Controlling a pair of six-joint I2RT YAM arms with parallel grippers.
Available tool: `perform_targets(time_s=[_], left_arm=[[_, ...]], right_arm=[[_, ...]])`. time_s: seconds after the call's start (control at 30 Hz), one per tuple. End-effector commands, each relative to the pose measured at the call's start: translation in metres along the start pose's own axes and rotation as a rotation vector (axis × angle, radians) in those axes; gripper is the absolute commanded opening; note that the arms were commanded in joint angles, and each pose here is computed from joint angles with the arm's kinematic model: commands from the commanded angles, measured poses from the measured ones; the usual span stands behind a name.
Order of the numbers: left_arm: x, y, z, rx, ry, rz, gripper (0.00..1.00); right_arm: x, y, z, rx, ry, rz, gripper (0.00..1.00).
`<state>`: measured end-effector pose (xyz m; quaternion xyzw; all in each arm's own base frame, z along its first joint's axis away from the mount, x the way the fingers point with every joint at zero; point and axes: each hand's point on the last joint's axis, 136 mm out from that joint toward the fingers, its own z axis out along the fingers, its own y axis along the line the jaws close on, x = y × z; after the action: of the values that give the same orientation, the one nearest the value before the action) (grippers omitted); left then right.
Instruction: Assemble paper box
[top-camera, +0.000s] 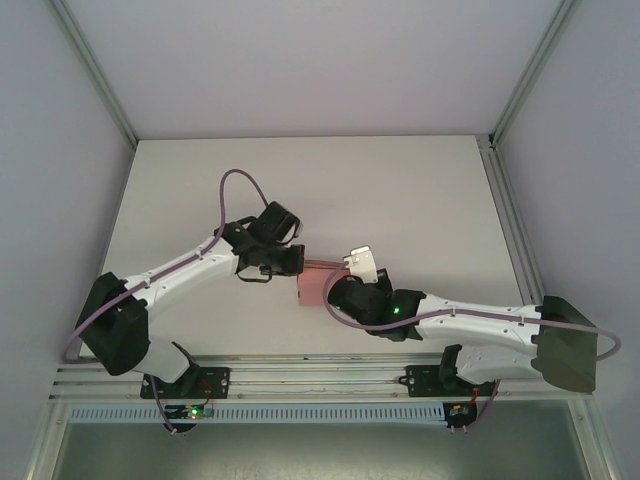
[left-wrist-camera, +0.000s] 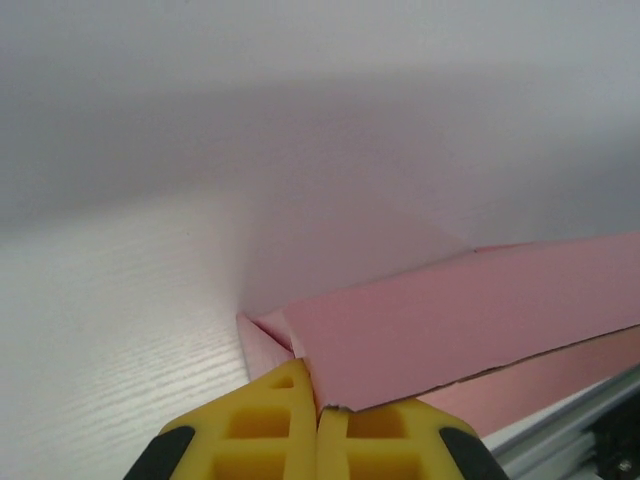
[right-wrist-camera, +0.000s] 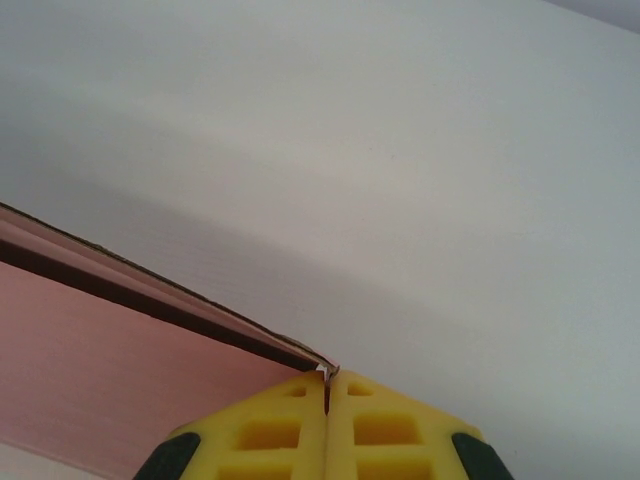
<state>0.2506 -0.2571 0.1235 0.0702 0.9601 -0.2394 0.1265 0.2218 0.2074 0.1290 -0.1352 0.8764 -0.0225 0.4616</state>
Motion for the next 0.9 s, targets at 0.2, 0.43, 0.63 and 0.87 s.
perform_targets(time_s=[0.2,0.43,0.63,0.87], left_arm=[[0.07,0.016,0.026,-0.003,0.085,0.129,0.1],[0.07,-0.011,0.004,0.105,0.041,0.182,0.31],[0.061,-0.032,-0.011,0.193,0.0,0.137,0.71],[0.036,-0.049,-0.042,0.19,-0.082,0.121,1.0]], right_arm=[[0.016,0.022,-0.007,-0.065,-0.022,-0.024,0.0],[0.016,0.021,-0.014,-0.031,-0.082,-0.046,0.0],[0.017,0.017,-0.012,0.01,-0.102,-0.051,0.0],[0.011,0.016,-0.015,0.037,-0.135,-0.044,0.0]])
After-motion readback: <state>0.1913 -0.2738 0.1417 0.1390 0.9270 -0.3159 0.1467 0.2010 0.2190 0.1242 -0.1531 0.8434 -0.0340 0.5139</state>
